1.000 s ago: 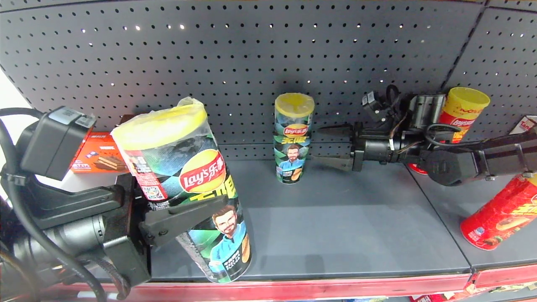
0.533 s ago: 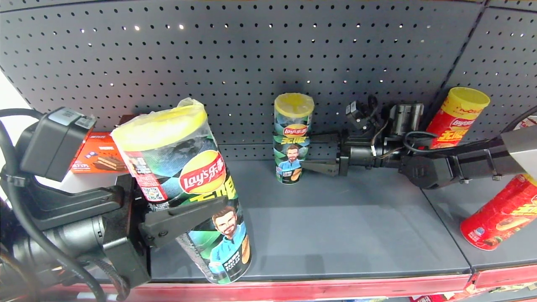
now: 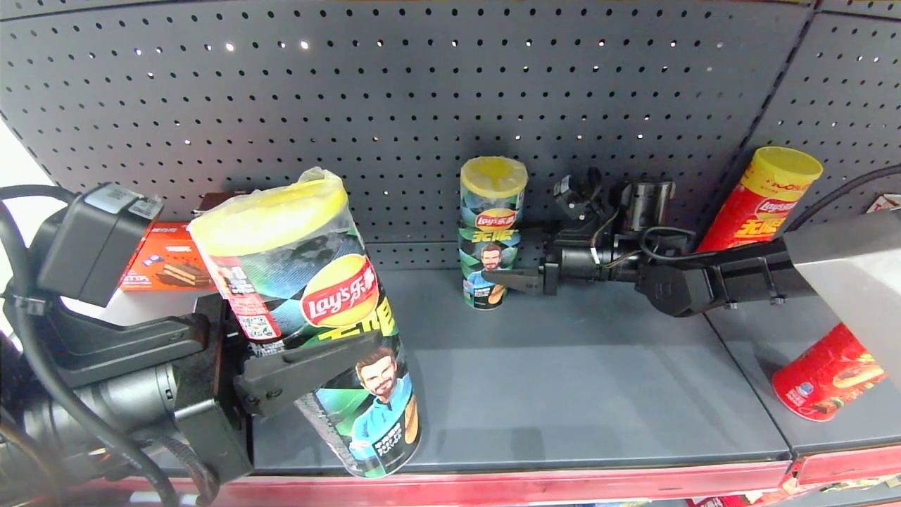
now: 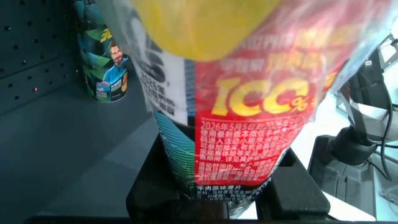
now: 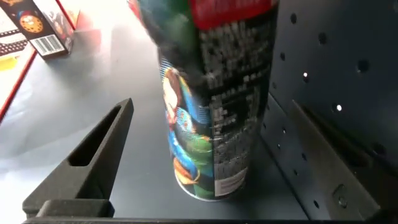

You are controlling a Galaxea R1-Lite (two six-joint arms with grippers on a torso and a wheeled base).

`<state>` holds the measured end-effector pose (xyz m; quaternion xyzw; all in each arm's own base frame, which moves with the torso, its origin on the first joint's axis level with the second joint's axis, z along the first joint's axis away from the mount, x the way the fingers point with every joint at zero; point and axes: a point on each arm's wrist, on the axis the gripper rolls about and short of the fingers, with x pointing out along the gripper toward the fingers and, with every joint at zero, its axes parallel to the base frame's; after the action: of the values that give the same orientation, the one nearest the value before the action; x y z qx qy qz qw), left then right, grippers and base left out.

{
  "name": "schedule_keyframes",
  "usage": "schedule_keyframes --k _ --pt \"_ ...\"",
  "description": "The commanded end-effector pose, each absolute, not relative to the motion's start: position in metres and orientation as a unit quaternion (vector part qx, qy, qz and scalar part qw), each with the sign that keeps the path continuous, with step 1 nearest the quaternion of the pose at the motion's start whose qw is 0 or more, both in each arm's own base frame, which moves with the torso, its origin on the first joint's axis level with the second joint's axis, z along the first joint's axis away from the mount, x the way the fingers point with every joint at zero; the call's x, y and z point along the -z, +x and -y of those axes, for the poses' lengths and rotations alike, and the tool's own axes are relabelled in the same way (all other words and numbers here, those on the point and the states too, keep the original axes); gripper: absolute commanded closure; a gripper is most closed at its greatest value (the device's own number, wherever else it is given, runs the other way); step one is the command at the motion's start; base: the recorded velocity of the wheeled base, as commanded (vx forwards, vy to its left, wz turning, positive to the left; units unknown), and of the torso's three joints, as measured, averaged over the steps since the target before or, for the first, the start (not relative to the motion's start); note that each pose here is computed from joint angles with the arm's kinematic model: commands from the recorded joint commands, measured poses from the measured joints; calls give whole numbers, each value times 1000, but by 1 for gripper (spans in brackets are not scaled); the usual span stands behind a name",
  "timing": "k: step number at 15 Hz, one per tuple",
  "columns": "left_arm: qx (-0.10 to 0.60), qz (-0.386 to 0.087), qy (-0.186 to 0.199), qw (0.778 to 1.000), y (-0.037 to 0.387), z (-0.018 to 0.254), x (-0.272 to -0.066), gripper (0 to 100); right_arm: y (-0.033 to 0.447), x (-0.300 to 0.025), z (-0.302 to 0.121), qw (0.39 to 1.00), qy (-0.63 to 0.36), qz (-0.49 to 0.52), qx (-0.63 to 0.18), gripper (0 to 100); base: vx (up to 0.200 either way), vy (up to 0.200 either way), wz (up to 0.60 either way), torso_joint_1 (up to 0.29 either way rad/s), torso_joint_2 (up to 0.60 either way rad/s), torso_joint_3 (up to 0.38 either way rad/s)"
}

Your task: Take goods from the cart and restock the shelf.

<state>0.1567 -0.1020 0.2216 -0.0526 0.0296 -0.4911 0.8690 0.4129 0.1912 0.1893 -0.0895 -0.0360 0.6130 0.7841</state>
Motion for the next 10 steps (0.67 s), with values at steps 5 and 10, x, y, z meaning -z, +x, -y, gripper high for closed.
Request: schedule_keyframes --k 5,10 --pt "489 -39 -53 870 153 99 -215 100 419 -176 -219 789 -74 35 -608 0 0 0 0 0 0 0" --pt "490 -35 -53 870 153 99 -217 100 418 -177 -220 791 -73 37 -606 100 0 0 0 0 0 0"
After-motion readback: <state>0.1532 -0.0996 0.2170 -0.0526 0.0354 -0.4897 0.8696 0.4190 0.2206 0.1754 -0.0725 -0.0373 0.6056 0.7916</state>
